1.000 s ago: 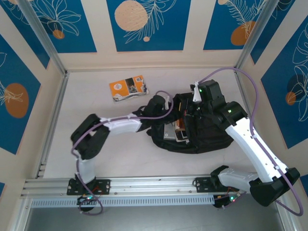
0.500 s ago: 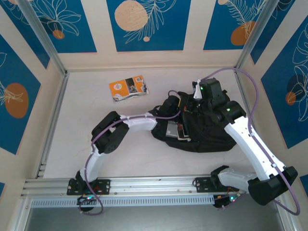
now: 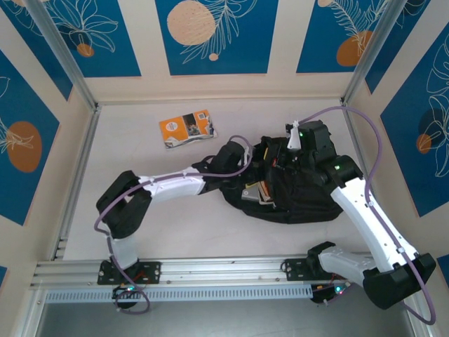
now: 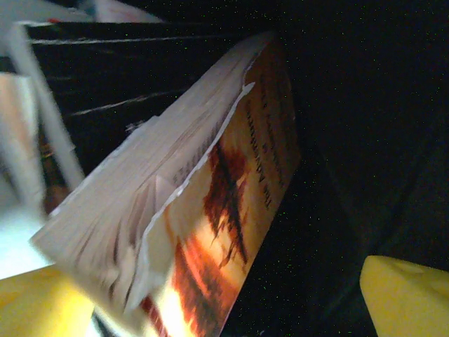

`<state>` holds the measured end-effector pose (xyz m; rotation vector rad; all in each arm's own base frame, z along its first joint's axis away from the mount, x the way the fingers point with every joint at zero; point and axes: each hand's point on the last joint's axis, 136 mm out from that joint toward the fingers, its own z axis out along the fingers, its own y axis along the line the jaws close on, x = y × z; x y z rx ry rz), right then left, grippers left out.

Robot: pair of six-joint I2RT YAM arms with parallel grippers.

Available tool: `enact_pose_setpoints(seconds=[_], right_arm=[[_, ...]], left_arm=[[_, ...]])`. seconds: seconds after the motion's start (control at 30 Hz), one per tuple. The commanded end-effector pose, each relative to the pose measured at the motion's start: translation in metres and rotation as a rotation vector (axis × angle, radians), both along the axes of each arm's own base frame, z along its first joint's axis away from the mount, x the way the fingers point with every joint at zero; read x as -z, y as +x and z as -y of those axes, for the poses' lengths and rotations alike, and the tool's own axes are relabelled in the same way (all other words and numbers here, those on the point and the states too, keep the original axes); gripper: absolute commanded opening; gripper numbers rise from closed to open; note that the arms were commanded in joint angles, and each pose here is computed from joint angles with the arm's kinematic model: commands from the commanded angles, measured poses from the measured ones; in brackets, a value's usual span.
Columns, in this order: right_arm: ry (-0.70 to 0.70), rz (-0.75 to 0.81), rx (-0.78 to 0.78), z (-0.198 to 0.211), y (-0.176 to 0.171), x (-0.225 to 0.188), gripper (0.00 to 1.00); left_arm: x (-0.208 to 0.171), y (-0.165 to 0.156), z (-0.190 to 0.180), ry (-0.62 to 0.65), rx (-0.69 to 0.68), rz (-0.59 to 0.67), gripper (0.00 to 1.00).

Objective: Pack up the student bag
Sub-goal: Place the book in the student bag, then close the student bag at the center of the table.

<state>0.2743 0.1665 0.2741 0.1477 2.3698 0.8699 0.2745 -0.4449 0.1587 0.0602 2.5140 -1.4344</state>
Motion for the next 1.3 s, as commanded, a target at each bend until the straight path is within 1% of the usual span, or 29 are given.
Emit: enact_pose_setpoints(seconds=[0.0, 0.1, 0.27, 0.33, 0.37, 0.43, 0.47, 0.5, 0.6, 0.73, 0.8, 0.87, 0.9, 0.97, 1.0, 1.03, 1.07, 1.13, 1.27], right_arm=[[0.031, 0.022, -0.021, -0.002, -0.002, -0.006, 0.00], [0.031, 0.024, -0.017, 0.000, -0.003, -0.005, 0.00], [0.045, 0.022, -0.027, -0.002, -0.004, -0.004, 0.00], [0.053, 0.013, -0.046, -0.005, -0.005, 0.001, 0.00], [0.056, 0.003, -0.057, -0.008, -0.005, 0.005, 0.00], [0.060, -0.033, -0.086, -0.015, -0.006, 0.017, 0.00], [0.060, -0.045, -0.098, -0.019, -0.007, 0.023, 0.00], [0.055, -0.058, -0.112, -0.024, -0.008, 0.030, 0.00], [0.033, -0.089, -0.127, -0.034, -0.008, 0.053, 0.00], [0.036, -0.135, -0.162, -0.052, -0.008, 0.083, 0.00], [0.020, -0.155, -0.181, -0.060, -0.009, 0.096, 0.00], [0.000, -0.166, -0.198, -0.068, -0.010, 0.107, 0.00], [-0.010, -0.167, -0.207, -0.071, -0.010, 0.111, 0.02], [-0.036, -0.171, -0.214, -0.075, -0.009, 0.117, 0.16], [-0.045, -0.170, -0.218, -0.076, -0.009, 0.118, 0.29], [-0.049, -0.167, -0.225, -0.077, -0.009, 0.119, 0.38], [-0.050, -0.161, -0.231, -0.078, -0.009, 0.118, 0.44], [-0.046, -0.145, -0.247, -0.080, -0.011, 0.115, 0.52], [-0.014, -0.127, -0.290, -0.085, -0.022, 0.109, 0.60]], left_arm=[[-0.022, 0.003, -0.021, -0.004, -0.002, 0.069, 0.95], [-0.026, 0.003, -0.033, 0.042, -0.004, 0.098, 0.95], [-0.025, 0.002, -0.047, 0.086, -0.023, 0.109, 0.90], [-0.028, 0.008, -0.063, 0.156, -0.061, 0.148, 0.89], [-0.028, 0.013, -0.075, 0.210, -0.090, 0.168, 0.88], [-0.031, 0.024, -0.106, 0.337, -0.170, 0.227, 0.87], [-0.033, 0.027, -0.117, 0.371, -0.195, 0.251, 0.87], [-0.035, 0.033, -0.129, 0.400, -0.225, 0.269, 0.87], [-0.041, 0.050, -0.154, 0.427, -0.279, 0.291, 0.87], [-0.034, 0.088, -0.191, 0.471, -0.368, 0.226, 0.86], [-0.027, 0.109, -0.204, 0.476, -0.396, 0.195, 0.86], [-0.017, 0.131, -0.216, 0.507, -0.409, 0.166, 0.86], [-0.011, 0.144, -0.221, 0.523, -0.412, 0.155, 0.86], [0.002, 0.171, -0.229, 0.566, -0.397, 0.148, 0.86], [0.010, 0.186, -0.235, 0.605, -0.394, 0.133, 0.86], [0.017, 0.199, -0.244, 0.642, -0.399, 0.111, 0.86], [0.024, 0.210, -0.250, 0.659, -0.406, 0.096, 0.86], [0.029, 0.234, -0.259, 0.648, -0.440, 0.090, 0.86], [0.032, 0.271, -0.263, 0.606, -0.450, 0.113, 0.83]])
